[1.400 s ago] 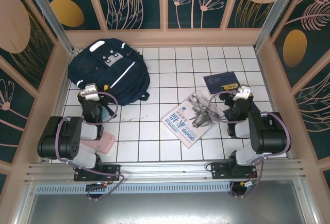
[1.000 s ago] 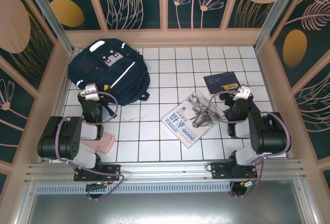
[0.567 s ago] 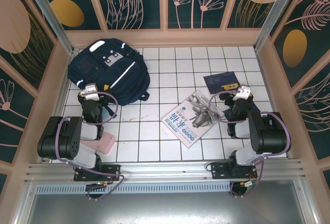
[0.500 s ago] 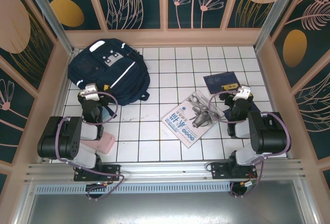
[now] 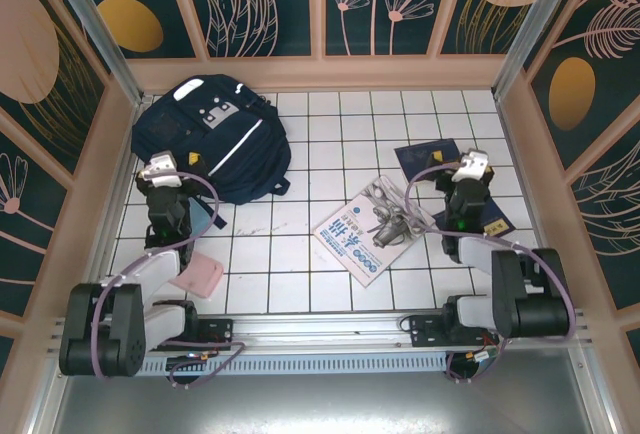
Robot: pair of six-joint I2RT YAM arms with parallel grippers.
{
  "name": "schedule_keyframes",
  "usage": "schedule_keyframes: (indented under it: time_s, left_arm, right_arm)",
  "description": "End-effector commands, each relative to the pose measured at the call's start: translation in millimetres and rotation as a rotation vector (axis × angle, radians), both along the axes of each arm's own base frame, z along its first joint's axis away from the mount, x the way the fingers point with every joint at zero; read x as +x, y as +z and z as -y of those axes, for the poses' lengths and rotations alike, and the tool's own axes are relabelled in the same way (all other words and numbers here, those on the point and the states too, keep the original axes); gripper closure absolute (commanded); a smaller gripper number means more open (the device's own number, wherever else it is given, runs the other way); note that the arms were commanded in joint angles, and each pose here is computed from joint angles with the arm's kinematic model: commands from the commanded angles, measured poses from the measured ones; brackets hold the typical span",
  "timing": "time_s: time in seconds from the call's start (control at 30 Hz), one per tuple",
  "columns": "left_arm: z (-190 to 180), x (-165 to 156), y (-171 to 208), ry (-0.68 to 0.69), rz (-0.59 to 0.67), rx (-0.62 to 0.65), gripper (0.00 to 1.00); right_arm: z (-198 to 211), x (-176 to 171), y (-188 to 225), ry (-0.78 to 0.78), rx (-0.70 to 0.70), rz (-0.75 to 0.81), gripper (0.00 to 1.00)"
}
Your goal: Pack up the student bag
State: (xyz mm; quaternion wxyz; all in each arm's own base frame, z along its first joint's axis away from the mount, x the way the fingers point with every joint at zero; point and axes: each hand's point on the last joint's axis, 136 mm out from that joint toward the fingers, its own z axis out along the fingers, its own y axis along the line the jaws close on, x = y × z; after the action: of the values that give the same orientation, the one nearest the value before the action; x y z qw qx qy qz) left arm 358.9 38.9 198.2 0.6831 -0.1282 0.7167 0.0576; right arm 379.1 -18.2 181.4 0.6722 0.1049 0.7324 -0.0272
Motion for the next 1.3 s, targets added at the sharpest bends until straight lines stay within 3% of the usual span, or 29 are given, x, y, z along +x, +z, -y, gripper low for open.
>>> schedule_keyframes:
  time_s: [0.0, 0.2, 0.37, 0.47, 0.67, 0.97, 1.27]
  left_arm:
    - [-4, 0, -2, 0.027, -0.070, -0.083, 0.01]
    - [-4, 10, -1, 0.099, -0.108, -0.440, 0.01]
    - [65, 54, -15, -0.249, -0.285, -0.566, 0.01]
    - [84, 77, -26, -0.335, -0.379, -0.573, 0.04]
    - [75, 122, -50, -0.221, -0.526, -0.572, 0.08]
    - [132, 204, -102, -0.247, -0.719, -0.568, 0.16]
    - [212, 214, -145, -0.341, -0.815, -0.639, 0.18]
  right_arm:
    - [-8, 7, 0, 0.003, 0.088, -0.125, 0.01]
    - [-36, 32, -5, 0.002, 0.360, -0.364, 0.01]
    - [-95, 56, -16, 0.162, 0.444, -0.495, 0.01]
    - [-119, 66, -21, 0.197, 0.452, -0.534, 0.01]
    - [-153, 74, -40, 0.283, 0.494, -0.618, 0.01]
    - [-166, 74, -49, 0.317, 0.529, -0.655, 0.01]
    - [-163, 70, -45, 0.298, 0.539, -0.659, 0.01]
